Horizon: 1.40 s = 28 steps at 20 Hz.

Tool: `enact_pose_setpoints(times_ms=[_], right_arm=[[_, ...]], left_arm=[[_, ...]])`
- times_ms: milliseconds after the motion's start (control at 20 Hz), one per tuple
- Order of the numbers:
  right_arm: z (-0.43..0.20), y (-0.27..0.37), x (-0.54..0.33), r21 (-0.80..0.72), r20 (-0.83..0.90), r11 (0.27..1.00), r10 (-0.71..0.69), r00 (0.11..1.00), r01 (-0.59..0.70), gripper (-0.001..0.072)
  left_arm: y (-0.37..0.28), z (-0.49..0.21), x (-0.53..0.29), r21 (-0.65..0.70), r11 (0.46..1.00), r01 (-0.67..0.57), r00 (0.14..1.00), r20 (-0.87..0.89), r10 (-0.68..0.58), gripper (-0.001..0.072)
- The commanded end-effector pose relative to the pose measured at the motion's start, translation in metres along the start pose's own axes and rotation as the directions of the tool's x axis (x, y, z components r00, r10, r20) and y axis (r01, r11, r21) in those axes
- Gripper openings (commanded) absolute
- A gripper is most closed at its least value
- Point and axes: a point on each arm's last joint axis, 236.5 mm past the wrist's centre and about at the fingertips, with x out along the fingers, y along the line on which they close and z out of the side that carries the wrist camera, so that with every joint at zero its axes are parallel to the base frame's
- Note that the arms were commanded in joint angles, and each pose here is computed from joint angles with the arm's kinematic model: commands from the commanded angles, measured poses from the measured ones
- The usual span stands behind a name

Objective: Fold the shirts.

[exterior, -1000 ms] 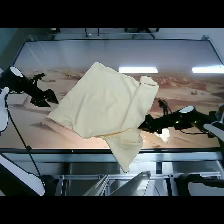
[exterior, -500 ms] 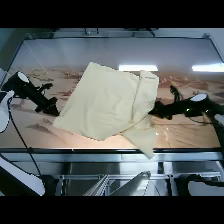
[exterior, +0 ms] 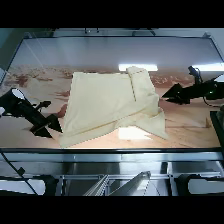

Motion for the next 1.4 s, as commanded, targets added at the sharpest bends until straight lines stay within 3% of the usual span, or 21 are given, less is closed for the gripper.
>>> enact_pose_setpoints(times_ms=[0, 150, 250, 350, 550, 700, 750, 800, 850, 900, 950, 1150, 1200, 1250, 1300, 1350], right_arm=[[0.001, -0.029, -0.021, 0.049, 0.003, 0.998, -0.046, 0.999, 0.046, 0.0521], [-0.020, -0.062, -0.016, 0.107, -0.059, 0.988, -0.109, 0.992, 0.115, 0.0520], [-0.051, -0.072, 0.002, 0.149, -0.133, 0.982, -0.092, 0.987, 0.112, 0.0515], [-0.078, -0.080, 0.016, 0.183, -0.187, 0.977, -0.074, 0.980, 0.109, 0.0431], [-0.108, -0.077, 0.043, 0.224, -0.222, 0.972, -0.026, 0.975, 0.077, 0.0431], [-0.097, -0.048, 0.066, 0.200, -0.181, 0.980, 0.061, 0.982, -0.024, 0.0406], [-0.094, -0.036, 0.073, 0.190, -0.167, 0.980, 0.095, 0.981, -0.063, 0.0250], [-0.091, -0.024, 0.077, 0.181, -0.156, 0.978, 0.133, 0.979, -0.104, 0.0214], [-0.089, -0.015, 0.078, 0.178, -0.150, 0.974, 0.165, 0.975, -0.138, 0.0108], [-0.088, -0.005, 0.076, 0.177, -0.147, 0.969, 0.201, 0.969, -0.174, 0.0018], [-0.088, 0.001, 0.071, 0.180, -0.153, 0.963, 0.228, 0.962, -0.199, 0.0018], [-0.086, 0.023, 0.015, 0.151, -0.124, 0.944, 0.311, 0.942, -0.292, 0.0017], [-0.077, 0.034, -0.011, 0.124, -0.062, 0.936, 0.337, 0.939, -0.328, 0.0017], [-0.063, 0.052, -0.047, 0.072, 0.036, 0.921, 0.380, 0.924, -0.382, 0.0017], [-0.049, 0.077, -0.087, -0.015, 0.137, 0.896, 0.442, 0.886, -0.444, 0.0017], [-0.036, 0.111, -0.137, -0.143, 0.245, 0.854, 0.520, 0.819, -0.500, 0.0017]], left_arm=[[-0.002, 0.020, -0.039, -0.005, 1.000, -0.007, 0.989, 0.150, 0.008, 0.0699], [-0.003, 0.032, -0.050, -0.010, 1.000, -0.018, 0.978, 0.206, 0.020, 0.0698], [-0.003, 0.025, -0.027, -0.013, 1.000, -0.017, 0.987, 0.158, 0.019, 0.0698], [0.001, 0.018, 0.004, -0.031, 0.999, -0.017, 0.993, 0.113, 0.020, 0.0698], [-0.002, 0.006, 0.057, -0.067, 0.997, 0.037, 0.999, -0.007, -0.038, 0.0674], [-0.019, 0.035, 0.045, -0.031, 0.995, 0.098, 0.992, 0.084, -0.095, 0.0479], [-0.023, 0.045, 0.040, -0.023, 0.993, 0.113, 0.987, 0.114, -0.110, 0.0454], [-0.024, 0.051, 0.038, -0.018, 0.994, 0.111, 0.986, 0.127, -0.107, 0.0453], [-0.025, 0.054, 0.038, -0.014, 0.994, 0.110, 0.987, 0.121, -0.108, 0.0345], [-0.026, 0.053, 0.042, -0.011, 0.994, 0.109, 0.989, 0.098, -0.107, 0.0168], [-0.028, 0.051, 0.046, 0.001, 0.994, 0.111, 0.991, 0.069, -0.110, 0.0012], [-0.059, 0.024, 0.033, 0.133, 0.972, 0.195, 0.981, -0.004, -0.196, 0.0017], [-0.081, 0.016, 0.012, 0.172, 0.946, 0.275, 0.959, 0.021, -0.282, 0.0017], [-0.113, 0.002, -0.018, 0.253, 0.887, 0.386, 0.911, 0.044, -0.409, 0.0017], [-0.149, -0.015, -0.056, 0.368, 0.789, 0.491, 0.834, 0.062, -0.548, 0.0018], [-0.189, -0.040, -0.107, 0.515, 0.640, 0.570, 0.715, 0.074, -0.696, 0.0018]])
